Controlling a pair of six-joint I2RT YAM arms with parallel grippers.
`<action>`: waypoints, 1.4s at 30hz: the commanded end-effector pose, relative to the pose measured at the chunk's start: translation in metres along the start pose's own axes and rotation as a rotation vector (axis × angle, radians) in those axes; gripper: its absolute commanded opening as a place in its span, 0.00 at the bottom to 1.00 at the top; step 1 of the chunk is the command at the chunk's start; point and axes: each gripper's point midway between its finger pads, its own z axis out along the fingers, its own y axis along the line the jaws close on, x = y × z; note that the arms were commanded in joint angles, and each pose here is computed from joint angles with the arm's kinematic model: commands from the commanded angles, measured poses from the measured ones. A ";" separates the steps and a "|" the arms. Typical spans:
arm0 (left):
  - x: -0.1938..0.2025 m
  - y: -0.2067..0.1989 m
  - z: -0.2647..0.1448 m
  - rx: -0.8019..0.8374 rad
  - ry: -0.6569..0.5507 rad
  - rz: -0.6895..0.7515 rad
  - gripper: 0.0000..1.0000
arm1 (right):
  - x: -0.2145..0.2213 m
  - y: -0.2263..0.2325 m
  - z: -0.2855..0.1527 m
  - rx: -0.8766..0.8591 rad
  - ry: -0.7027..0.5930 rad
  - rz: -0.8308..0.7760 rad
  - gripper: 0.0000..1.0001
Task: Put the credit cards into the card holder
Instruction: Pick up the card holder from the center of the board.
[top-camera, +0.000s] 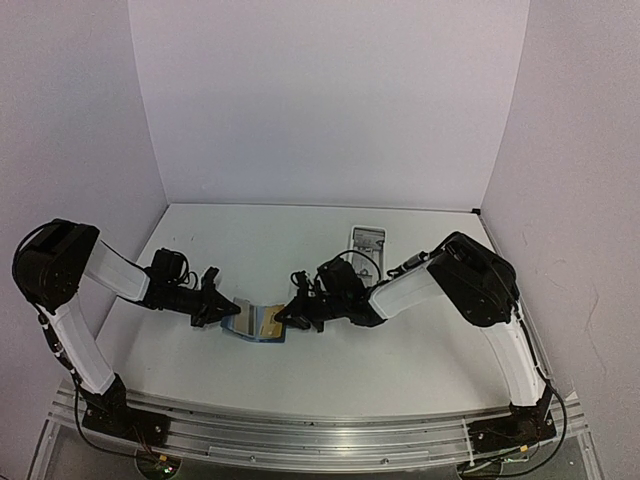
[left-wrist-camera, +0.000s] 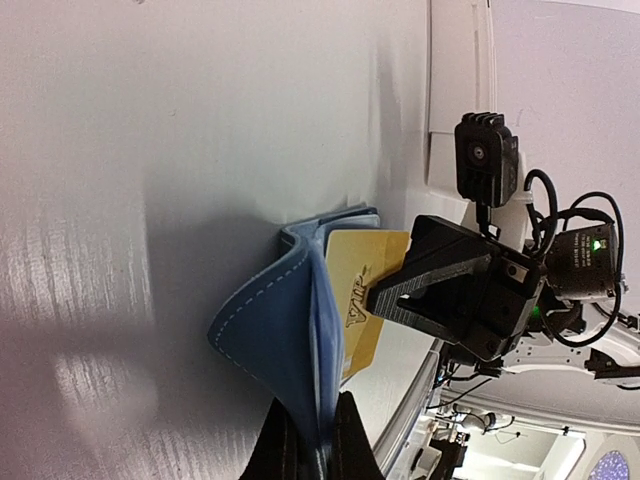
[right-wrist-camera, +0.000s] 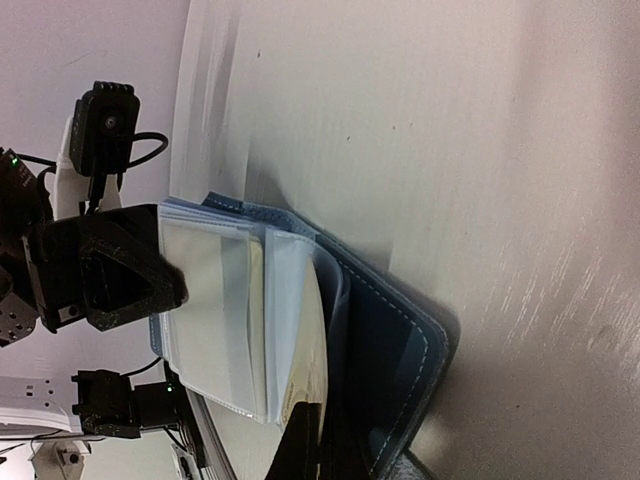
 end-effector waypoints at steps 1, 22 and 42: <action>0.011 -0.016 0.008 0.070 0.067 0.033 0.00 | 0.005 -0.032 0.004 0.090 0.024 -0.003 0.00; -0.063 -0.208 -0.095 0.467 -0.164 0.797 0.00 | -0.085 0.235 -0.163 -0.323 -0.308 -0.664 0.00; -0.055 -0.313 -0.163 0.488 -0.319 0.867 0.00 | -0.103 0.323 -0.193 -0.389 -0.661 -0.837 0.00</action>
